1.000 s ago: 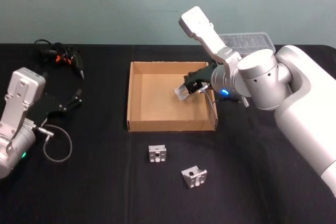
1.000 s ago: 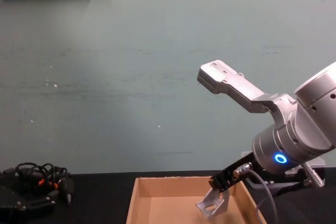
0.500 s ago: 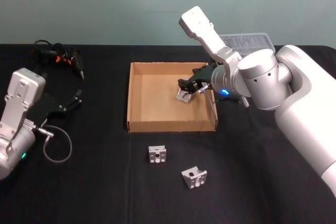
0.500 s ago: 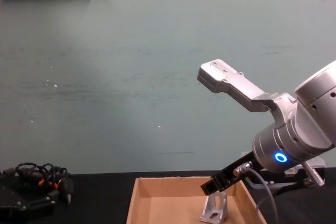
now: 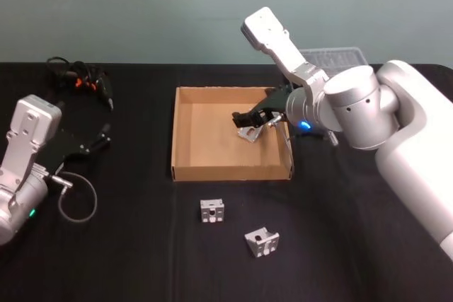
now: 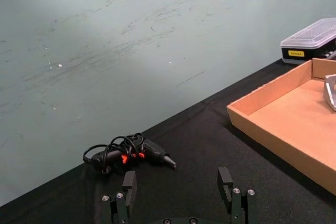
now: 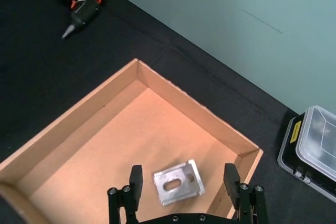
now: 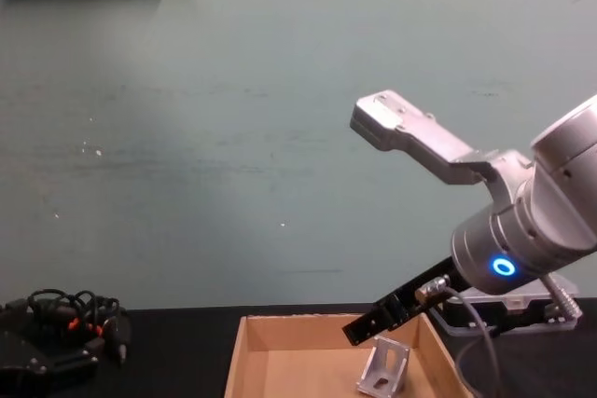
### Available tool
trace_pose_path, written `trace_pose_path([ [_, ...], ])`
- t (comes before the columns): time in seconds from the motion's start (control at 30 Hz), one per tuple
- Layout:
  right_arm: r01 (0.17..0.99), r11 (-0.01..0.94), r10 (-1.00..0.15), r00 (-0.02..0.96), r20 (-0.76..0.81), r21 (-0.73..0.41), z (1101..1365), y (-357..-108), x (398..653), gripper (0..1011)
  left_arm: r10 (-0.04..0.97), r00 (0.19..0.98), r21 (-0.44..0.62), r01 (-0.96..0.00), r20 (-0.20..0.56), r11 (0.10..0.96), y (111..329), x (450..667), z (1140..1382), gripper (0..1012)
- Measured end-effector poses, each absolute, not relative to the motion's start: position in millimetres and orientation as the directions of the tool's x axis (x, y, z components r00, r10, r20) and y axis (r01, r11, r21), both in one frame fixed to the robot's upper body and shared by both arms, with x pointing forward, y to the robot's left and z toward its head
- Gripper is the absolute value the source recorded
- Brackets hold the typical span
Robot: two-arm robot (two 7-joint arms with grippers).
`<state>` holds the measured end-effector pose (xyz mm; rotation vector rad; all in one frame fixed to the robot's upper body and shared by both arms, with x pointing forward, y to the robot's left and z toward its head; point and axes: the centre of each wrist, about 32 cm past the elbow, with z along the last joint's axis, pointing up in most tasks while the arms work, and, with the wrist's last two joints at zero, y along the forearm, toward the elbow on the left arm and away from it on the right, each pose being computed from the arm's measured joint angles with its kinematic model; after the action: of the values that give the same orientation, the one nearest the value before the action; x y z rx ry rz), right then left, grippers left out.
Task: Use one hand to pick up the angle iron from the table and place it into the box.
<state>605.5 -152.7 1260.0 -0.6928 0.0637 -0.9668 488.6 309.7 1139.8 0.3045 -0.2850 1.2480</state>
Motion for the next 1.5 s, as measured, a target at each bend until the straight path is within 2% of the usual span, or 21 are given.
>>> trace_pose_path([
  [0.07, 0.728, 0.377, -0.766, 0.593, 0.249, -0.572, 1265.3, -153.3, 600.1, 1003, 0.88, 0.292, 0.07, -0.955, 0.374, 0.287, 309.7, 488.6, 1139.8, 1011],
  [0.4, 0.671, 0.418, -0.668, 0.684, 0.294, -0.612, 1291.4, -162.2, 565.6, 1000, 0.88, 0.292, 0.07, -0.955, 0.374, 0.287, 309.7, 488.6, 1139.8, 1011],
  [0.57, 0.593, 0.483, -0.55, 0.778, 0.303, -0.645, 1304.1, -181.0, 545.8, 1000, 0.88, 0.292, 0.07, -0.955, 0.374, 0.287, 309.7, 488.6, 1139.8, 1011],
  [0.73, 0.52, 0.537, -0.458, 0.841, 0.288, -0.664, 1308.5, -195.5, 536.2, 1000, 0.88, 0.292, 0.07, -0.955, 0.374, 0.287, 309.7, 488.6, 1139.8, 1011],
  [1.1, 0.395, 0.626, -0.378, 0.908, 0.182, -0.672, 1298.5, -234.8, 530.0, 1000, 0.88, 0.292, 0.07, -0.955, 0.374, 0.287, 309.7, 488.6, 1139.8, 1012],
  [1.2, 0.335, 0.668, -0.337, 0.932, 0.131, -0.665, 1295.2, -249.2, 531.8, 1000, 0.88, 0.292, 0.07, -0.955, 0.374, 0.287, 309.7, 488.6, 1139.8, 1011],
  [1.5, 0.229, 0.717, -0.223, 0.97, 0.095, -0.658, 1287.4, -268.8, 534.9, 1000, 0.88, 0.292, 0.07, -0.955, 0.374, 0.287, 309.7, 488.6, 1139.8, 1011],
])
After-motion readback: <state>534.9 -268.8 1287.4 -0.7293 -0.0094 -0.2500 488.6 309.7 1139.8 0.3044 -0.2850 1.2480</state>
